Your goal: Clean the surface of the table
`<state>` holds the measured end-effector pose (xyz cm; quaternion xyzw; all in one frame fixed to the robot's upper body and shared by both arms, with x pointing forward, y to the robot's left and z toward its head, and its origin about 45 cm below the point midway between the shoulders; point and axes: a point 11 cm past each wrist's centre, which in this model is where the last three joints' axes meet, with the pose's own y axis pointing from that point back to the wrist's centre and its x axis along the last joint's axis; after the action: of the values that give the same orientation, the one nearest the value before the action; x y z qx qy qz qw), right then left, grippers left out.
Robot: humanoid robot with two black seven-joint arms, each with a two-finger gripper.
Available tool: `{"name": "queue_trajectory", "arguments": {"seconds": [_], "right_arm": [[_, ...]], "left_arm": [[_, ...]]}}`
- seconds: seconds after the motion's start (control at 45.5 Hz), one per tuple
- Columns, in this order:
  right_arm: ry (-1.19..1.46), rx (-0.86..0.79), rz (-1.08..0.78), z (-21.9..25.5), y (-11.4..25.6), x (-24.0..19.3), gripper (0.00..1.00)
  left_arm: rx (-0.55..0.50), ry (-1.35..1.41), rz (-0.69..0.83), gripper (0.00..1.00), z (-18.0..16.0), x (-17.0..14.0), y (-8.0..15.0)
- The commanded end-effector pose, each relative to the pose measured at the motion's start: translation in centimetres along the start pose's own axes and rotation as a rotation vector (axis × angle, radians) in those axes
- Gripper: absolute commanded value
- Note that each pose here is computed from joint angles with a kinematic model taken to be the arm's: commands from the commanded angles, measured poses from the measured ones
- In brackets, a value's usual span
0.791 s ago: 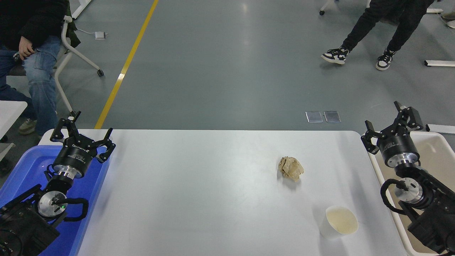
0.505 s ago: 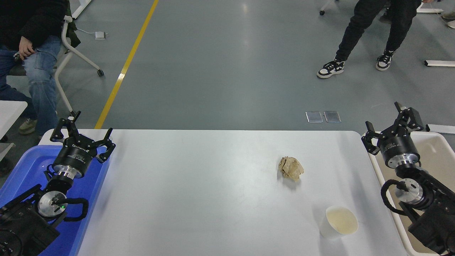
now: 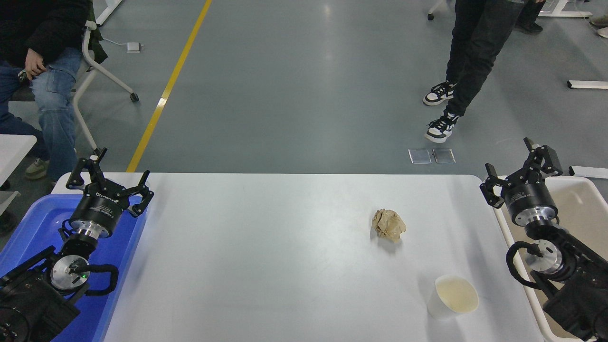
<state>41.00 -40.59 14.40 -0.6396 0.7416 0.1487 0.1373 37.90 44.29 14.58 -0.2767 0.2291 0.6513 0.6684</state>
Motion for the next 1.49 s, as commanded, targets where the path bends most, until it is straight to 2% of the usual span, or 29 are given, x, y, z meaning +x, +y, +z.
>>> {"name": "queue_trajectory", "arguments": {"seconds": [0.0,0.703,0.967,1.165,1.231,1.473], "right_arm": [[0.054,-0.023,-0.044,0.9,0.1,-1.0,1.0],[0.05,-0.037,-0.03,1.3,0.1,-1.0,1.0],[0.189,-0.074,-0.006,1.8,0.5,0.5,1.0],[0.144,-0.078,-0.047,1.9,0.0,-1.3,1.0],[0.13,-0.107,-0.091,1.6,-0.3,-2.8,1.0],[0.302,-0.242,-0.177,-0.4,0.3,-3.2,1.0]], "left_arm": [[0.0,0.0,0.0,1.0,0.0,0.0,0.0],[0.0,0.0,-0.001,1.0,0.0,0.0,0.0],[0.0,0.0,-0.001,1.0,0.0,0.0,0.0],[-0.002,0.0,-0.001,1.0,0.0,0.0,0.0],[0.0,0.001,-0.002,1.0,0.0,0.0,0.0],[-0.002,0.001,-0.002,1.0,0.0,0.0,0.0]]}}
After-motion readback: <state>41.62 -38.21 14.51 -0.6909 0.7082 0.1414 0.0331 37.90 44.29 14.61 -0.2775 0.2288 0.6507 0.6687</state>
